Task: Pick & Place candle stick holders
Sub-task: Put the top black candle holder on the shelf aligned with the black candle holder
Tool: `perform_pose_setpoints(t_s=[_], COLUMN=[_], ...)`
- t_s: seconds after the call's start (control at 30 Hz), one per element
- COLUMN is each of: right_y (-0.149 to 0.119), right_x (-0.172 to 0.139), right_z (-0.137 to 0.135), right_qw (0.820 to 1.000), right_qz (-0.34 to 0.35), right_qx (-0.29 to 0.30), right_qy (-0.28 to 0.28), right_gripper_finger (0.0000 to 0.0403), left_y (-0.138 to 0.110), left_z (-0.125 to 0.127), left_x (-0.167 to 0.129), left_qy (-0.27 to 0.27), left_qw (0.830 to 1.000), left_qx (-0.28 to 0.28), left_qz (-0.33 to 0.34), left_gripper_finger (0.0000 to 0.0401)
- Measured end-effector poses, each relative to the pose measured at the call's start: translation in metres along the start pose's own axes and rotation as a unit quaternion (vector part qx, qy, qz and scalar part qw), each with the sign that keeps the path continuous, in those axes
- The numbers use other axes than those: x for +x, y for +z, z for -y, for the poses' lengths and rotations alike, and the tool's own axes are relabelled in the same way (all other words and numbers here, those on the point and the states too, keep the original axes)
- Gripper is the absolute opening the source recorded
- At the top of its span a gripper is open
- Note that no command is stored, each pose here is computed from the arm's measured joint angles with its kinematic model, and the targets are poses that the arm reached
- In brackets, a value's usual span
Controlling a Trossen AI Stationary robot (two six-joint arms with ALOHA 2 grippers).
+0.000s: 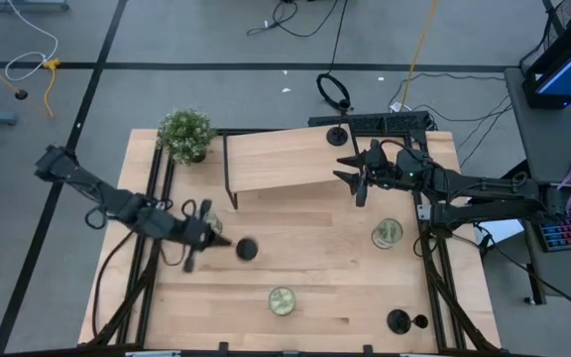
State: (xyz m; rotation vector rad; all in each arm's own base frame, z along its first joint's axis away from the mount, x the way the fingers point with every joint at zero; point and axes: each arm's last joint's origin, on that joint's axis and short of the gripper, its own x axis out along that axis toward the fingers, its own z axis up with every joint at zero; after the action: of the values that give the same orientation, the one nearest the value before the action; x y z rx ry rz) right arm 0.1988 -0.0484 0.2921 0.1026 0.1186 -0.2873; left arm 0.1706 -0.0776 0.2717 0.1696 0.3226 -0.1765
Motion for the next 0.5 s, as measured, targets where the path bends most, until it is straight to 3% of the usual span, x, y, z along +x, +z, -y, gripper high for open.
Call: perform_pose_setpoints(t_s=[0.37,0.5], right_y=[-0.005,-0.008], right_x=[0.006,0.010], right_z=[0.000,0.000], right_qw=[1.000,1.000], right_qz=[-0.015,-0.023], right_qx=[-0.001,-0.004], right_qy=[-0.002,-0.002], right_gripper_finger=[0.0171,0.0171], left_y=[0.069,0.090], left_z=[-0.085,-0.127], left_x=[0.030,0.041], left_qy=[0.174,0.182], left_qw=[0.982,0.979], left_qx=[-0.026,-0.030], left_qz=[-0.073,-0.087], left_gripper_finger=[0.0014,0.0012])
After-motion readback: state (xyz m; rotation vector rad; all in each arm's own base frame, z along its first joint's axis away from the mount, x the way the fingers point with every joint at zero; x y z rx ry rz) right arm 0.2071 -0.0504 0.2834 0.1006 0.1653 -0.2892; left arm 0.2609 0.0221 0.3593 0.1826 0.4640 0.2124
